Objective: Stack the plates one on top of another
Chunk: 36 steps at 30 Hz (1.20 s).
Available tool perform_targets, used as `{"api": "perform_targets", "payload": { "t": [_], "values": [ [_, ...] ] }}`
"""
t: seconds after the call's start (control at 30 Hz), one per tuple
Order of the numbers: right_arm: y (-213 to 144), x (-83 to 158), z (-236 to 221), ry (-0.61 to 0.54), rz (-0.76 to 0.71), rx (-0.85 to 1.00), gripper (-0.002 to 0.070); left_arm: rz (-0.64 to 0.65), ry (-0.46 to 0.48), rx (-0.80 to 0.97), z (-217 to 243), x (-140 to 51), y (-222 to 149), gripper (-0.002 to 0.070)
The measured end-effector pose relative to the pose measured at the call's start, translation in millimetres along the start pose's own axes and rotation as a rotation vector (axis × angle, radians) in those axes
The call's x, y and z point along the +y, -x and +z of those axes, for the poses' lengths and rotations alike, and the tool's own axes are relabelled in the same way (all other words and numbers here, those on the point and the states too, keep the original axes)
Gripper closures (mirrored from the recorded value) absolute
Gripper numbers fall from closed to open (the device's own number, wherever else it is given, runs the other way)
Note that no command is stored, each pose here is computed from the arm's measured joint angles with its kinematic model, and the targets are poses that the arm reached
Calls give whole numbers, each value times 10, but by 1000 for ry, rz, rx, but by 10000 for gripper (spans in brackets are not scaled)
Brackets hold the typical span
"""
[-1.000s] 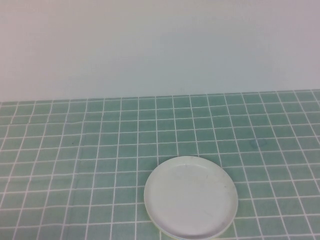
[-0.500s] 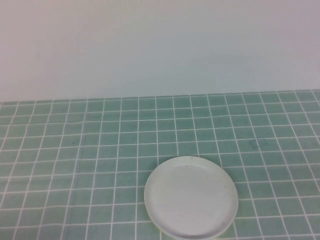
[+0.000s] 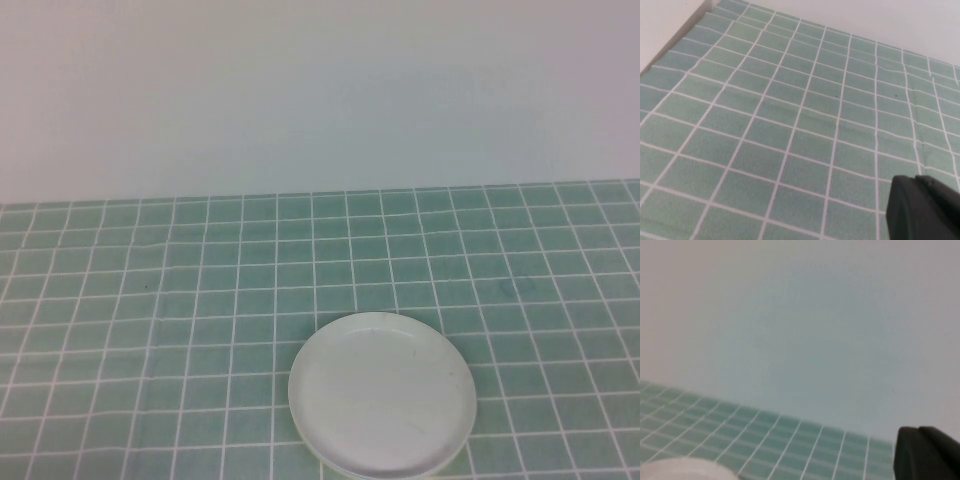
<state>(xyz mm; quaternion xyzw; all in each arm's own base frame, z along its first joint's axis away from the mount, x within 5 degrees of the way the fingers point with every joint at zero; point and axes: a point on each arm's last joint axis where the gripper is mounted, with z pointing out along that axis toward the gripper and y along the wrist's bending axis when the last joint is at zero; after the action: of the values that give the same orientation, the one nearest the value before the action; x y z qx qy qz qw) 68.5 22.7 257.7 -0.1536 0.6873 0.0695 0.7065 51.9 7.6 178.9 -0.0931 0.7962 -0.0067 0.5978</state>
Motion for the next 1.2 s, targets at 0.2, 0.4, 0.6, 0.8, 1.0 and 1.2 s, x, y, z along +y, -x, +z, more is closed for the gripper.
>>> {"api": "perform_targets", "payload": {
  "t": [0.2,0.4,0.6,0.8,1.0,1.2],
  "values": [
    [-278,4,-43,-21,163,308,678,0,0,0,0,0,0,676],
    [-311,-83,-118,-115,59,335,678,0,0,0,0,0,0,676],
    [-360,-159,-291,-287,109,325,678,0,0,0,0,0,0,676],
    [-544,-189,-367,-422,130,377,678,0,1,2,0,1,-2,676],
    [-816,-199,-359,-483,120,453,678,0,1,4,0,1,-4,676],
    [-924,-196,-323,-484,90,427,678,0,1,3,0,1,-2,676]
  ]
}}
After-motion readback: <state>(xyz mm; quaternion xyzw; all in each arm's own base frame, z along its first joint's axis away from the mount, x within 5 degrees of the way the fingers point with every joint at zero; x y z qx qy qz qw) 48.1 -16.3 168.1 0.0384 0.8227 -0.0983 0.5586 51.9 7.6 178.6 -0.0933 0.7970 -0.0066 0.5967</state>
